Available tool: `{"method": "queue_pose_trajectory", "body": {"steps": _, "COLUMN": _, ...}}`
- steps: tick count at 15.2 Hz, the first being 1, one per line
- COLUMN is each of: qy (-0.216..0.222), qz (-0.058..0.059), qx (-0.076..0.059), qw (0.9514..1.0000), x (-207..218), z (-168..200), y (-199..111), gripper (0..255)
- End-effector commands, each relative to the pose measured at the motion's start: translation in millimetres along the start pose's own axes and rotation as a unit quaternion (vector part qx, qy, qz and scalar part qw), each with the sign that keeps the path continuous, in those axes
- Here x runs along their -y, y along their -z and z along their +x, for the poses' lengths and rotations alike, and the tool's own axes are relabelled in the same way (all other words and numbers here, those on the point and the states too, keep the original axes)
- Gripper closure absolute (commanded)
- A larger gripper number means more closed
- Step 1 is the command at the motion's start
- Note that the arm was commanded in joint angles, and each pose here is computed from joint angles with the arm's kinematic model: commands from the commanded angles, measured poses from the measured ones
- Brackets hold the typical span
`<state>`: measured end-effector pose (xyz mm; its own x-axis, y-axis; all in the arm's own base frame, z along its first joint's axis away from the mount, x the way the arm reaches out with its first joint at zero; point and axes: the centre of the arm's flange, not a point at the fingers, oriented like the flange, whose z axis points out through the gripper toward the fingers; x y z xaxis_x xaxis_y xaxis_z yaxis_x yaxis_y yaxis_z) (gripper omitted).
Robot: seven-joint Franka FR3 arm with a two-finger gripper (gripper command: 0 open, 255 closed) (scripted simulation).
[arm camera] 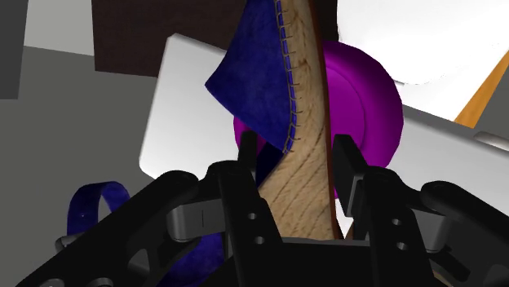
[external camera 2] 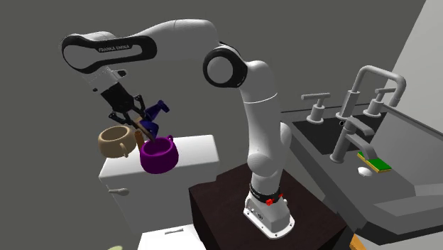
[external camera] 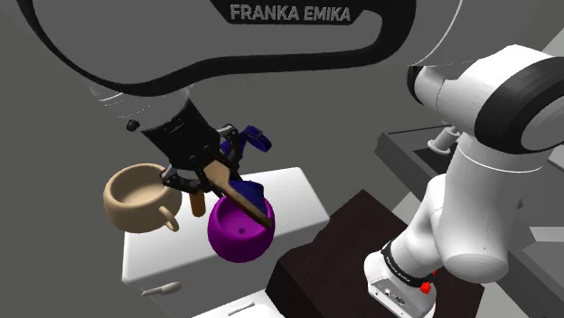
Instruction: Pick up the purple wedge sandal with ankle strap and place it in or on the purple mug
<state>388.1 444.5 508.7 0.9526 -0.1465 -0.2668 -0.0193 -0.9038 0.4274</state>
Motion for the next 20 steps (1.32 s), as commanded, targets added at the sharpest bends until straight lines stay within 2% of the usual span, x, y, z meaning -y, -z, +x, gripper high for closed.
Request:
{"method": "queue_pose_trajectory", "body": {"steps": 1, "qy": 0.000, "qz": 0.000, "qx": 0.000, "qw": 1.0000, "x": 8, "z": 7, "y": -4, "gripper": 255}}
{"method": "queue_pose_trajectory", "body": {"steps": 13, "qy": 0.000, "qz": 0.000, "qx": 0.000, "qw": 1.0000, "x": 36, "z": 24, "y": -60, "gripper": 255}}
{"method": "queue_pose_trajectory", "body": {"steps": 20, "qy": 0.000, "qz": 0.000, "qx": 0.000, "qw": 1.0000, "x": 36, "z": 24, "y": -60, "gripper": 255}}
